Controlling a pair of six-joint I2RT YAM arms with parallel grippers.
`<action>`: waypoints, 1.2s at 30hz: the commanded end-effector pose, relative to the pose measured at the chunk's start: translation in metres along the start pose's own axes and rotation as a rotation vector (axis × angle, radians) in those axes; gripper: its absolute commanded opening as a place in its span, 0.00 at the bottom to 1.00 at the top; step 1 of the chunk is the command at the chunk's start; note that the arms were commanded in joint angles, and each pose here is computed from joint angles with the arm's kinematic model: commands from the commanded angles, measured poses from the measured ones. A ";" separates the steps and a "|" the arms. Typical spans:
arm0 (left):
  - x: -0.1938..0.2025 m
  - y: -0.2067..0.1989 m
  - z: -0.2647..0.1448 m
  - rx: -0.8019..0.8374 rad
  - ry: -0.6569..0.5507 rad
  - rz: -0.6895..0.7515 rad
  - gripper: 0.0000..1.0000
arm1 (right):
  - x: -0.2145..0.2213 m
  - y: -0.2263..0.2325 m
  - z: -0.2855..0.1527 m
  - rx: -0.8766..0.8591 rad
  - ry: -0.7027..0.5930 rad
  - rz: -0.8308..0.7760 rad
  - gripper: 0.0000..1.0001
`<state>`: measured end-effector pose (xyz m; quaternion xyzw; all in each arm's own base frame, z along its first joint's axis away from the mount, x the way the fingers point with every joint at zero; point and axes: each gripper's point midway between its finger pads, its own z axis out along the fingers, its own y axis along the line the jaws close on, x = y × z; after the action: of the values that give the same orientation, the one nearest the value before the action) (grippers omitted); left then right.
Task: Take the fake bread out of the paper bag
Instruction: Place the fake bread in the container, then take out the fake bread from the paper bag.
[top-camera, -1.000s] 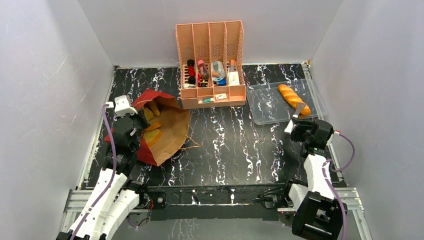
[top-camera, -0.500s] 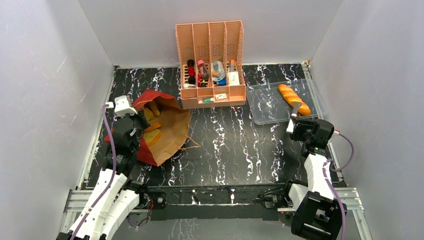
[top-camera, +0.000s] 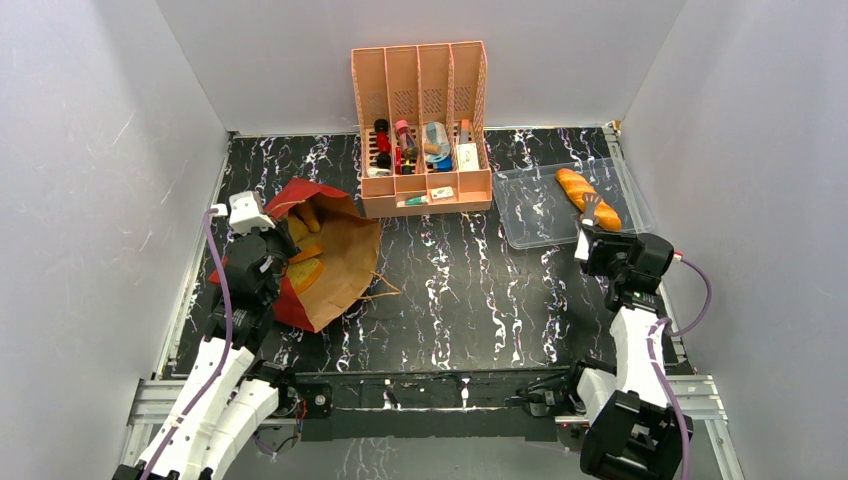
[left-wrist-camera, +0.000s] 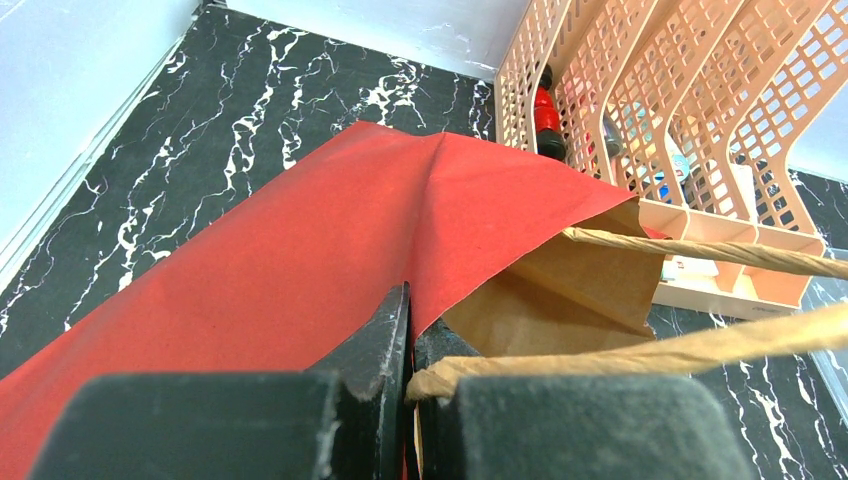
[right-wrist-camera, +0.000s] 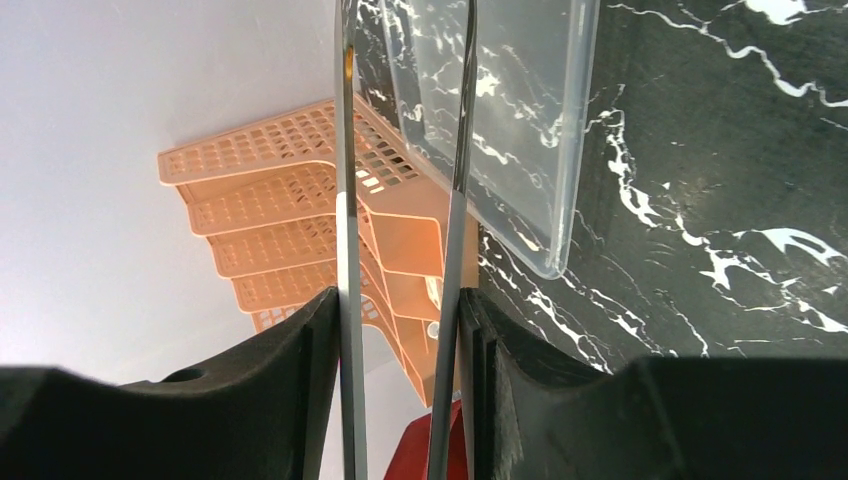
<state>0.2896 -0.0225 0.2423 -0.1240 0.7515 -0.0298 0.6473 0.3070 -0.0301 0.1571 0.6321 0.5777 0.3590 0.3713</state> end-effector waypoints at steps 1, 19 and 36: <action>-0.013 -0.004 -0.003 0.020 -0.043 -0.034 0.00 | 0.004 0.060 -0.018 -0.178 0.010 -0.098 0.39; -0.015 -0.005 -0.009 0.031 -0.018 -0.007 0.00 | 0.113 0.104 -0.032 -0.303 0.228 -0.378 0.35; -0.007 -0.008 -0.008 0.058 0.004 0.023 0.00 | 0.241 0.067 -0.108 -0.402 0.489 -0.654 0.32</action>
<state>0.2839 -0.0275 0.2361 -0.1057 0.7639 -0.0373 0.6355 0.2754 0.1886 0.2322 0.2744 0.7626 0.4368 0.3904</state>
